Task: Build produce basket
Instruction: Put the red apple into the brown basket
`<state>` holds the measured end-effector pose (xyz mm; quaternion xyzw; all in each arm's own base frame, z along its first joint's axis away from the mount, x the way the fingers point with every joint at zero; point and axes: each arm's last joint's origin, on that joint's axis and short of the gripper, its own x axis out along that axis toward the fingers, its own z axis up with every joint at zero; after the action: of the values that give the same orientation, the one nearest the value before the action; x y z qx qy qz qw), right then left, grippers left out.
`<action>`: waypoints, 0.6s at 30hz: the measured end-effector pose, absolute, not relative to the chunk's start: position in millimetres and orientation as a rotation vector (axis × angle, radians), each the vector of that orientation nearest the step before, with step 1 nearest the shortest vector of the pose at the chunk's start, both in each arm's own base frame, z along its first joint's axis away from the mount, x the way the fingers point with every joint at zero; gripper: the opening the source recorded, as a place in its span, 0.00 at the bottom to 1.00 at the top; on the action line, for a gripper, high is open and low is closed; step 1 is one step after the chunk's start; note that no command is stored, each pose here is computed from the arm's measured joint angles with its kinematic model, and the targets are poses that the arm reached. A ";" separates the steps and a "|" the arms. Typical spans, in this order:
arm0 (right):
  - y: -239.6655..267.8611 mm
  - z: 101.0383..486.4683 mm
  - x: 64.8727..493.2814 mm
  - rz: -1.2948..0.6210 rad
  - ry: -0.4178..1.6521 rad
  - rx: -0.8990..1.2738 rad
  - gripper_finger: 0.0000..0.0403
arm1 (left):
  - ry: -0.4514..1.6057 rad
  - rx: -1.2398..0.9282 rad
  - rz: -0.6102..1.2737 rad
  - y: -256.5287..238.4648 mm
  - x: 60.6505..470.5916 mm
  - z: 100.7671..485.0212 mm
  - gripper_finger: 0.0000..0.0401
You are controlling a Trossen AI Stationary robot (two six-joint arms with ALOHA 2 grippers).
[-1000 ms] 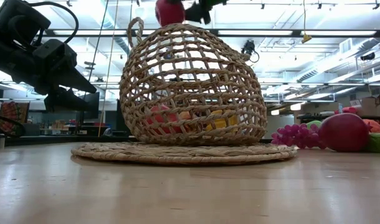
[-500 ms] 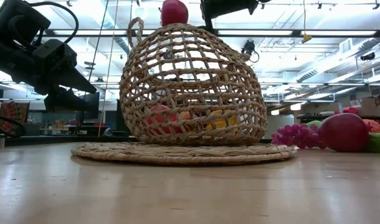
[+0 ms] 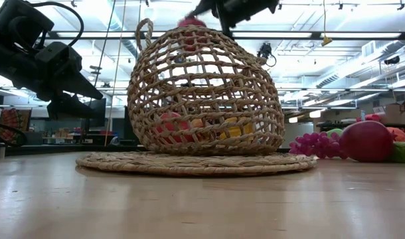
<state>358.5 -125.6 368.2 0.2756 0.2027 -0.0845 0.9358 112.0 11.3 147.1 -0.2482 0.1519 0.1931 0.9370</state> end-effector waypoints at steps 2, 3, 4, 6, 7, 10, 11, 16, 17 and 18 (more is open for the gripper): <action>-119.3 362.6 358.1 -0.227 0.478 0.460 0.94 | 0.310 -0.507 0.394 11.3 112.0 147.3 0.89; -115.5 361.5 357.6 -0.245 0.511 0.413 0.94 | 0.311 -0.507 0.394 11.3 112.0 147.1 0.89; -110.9 362.2 356.9 -0.261 0.545 0.361 0.94 | 0.310 -0.507 0.394 11.3 112.0 147.2 0.89; -102.0 368.6 356.5 -0.290 0.579 0.245 0.94 | 0.311 -0.507 0.394 11.3 112.0 147.1 0.89; -97.8 372.1 356.2 -0.305 0.592 0.185 0.94 | 0.311 -0.507 0.394 11.3 112.0 147.1 0.89; -86.2 376.0 356.5 -0.345 0.633 0.006 0.94 | 0.311 -0.507 0.394 11.3 112.0 147.1 0.89; -83.6 376.1 357.1 -0.357 0.641 -0.047 0.94 | 0.310 -0.507 0.394 11.3 112.0 147.3 0.89; -81.0 376.1 360.8 -0.337 0.658 -0.237 0.94 | 0.311 -0.507 0.394 11.3 112.0 147.2 0.89; -82.4 376.2 362.5 -0.337 0.651 -0.265 0.94 | 0.310 -0.507 0.394 11.3 112.0 147.2 0.89; -84.2 376.0 362.9 -0.346 0.653 -0.285 0.94 | 0.310 -0.507 0.394 11.3 112.0 147.2 0.89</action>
<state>362.9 -84.2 376.0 -0.1387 0.3179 -0.1684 0.9227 112.0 11.3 147.2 -0.2482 0.1519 0.1930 0.9370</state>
